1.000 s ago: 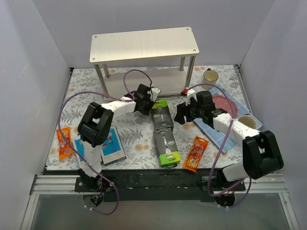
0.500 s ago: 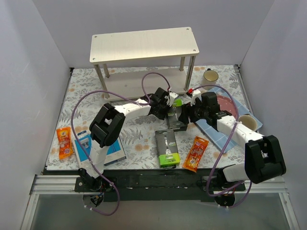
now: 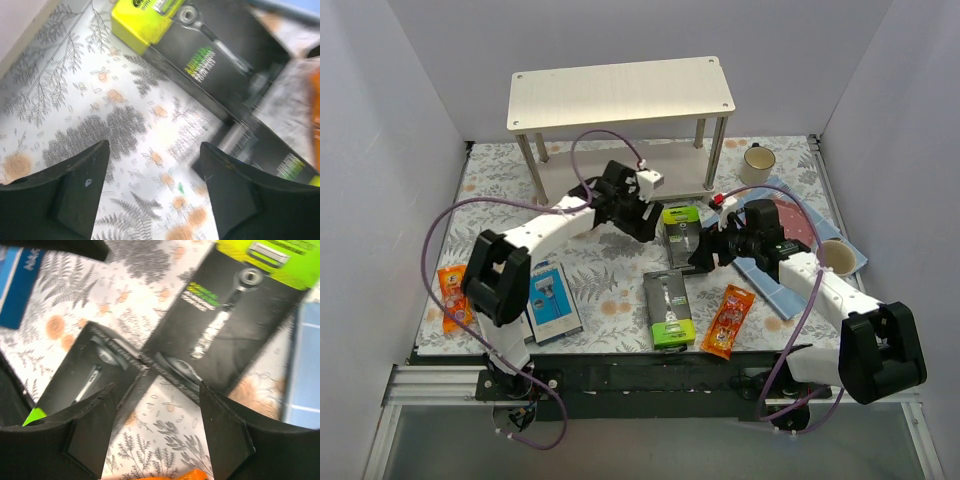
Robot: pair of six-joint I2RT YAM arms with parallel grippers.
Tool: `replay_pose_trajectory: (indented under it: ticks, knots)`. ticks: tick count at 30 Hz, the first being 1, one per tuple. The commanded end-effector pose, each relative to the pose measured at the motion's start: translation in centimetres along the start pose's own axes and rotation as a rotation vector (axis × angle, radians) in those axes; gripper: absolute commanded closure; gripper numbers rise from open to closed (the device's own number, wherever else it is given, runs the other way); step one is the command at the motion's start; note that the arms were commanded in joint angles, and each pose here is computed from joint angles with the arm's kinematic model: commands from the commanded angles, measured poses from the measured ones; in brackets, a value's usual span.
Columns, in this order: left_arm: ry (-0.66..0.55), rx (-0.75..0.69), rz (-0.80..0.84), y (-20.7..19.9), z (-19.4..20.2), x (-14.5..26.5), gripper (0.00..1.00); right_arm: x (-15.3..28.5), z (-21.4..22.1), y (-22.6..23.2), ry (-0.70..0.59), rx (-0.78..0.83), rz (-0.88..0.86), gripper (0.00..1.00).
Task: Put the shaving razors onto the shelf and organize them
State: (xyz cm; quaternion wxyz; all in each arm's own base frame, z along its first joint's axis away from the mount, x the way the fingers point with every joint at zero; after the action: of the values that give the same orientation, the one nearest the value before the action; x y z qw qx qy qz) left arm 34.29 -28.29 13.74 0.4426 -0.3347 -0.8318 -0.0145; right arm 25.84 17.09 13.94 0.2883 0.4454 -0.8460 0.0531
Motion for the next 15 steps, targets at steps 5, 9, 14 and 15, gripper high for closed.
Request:
replay_pose_trajectory:
  ticks: [5,9,14,15]
  knots:
    - [0.147,0.118,0.318,-3.9,6.5,6.3,0.21,-1.0,1.4,4.3,0.073,0.082,-0.235,0.28]
    - [0.097,0.235,0.301,-4.1,7.4,6.6,0.20,-1.6,2.8,4.7,0.157,0.063,-0.239,0.30]
    - [0.093,0.346,0.236,-3.5,8.6,6.1,0.19,-2.9,4.3,4.6,0.247,0.000,-0.245,0.35]
    - [0.095,0.352,0.228,-3.3,8.8,6.1,0.19,-3.2,4.3,4.7,0.253,-0.003,-0.256,0.37]
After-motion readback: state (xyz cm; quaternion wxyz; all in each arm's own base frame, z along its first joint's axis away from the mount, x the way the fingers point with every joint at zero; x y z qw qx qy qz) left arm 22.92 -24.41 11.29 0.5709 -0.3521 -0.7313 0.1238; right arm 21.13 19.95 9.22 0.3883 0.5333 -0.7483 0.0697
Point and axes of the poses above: each gripper's point midway between its finger pads, its own x axis back along the fingers, its own y axis along the line the jaws close on, z = x × y, the point moved 4 cm from there along x, back along the fingers, and after that the axes turned 11 degrees about x, right-handed, at the moved point
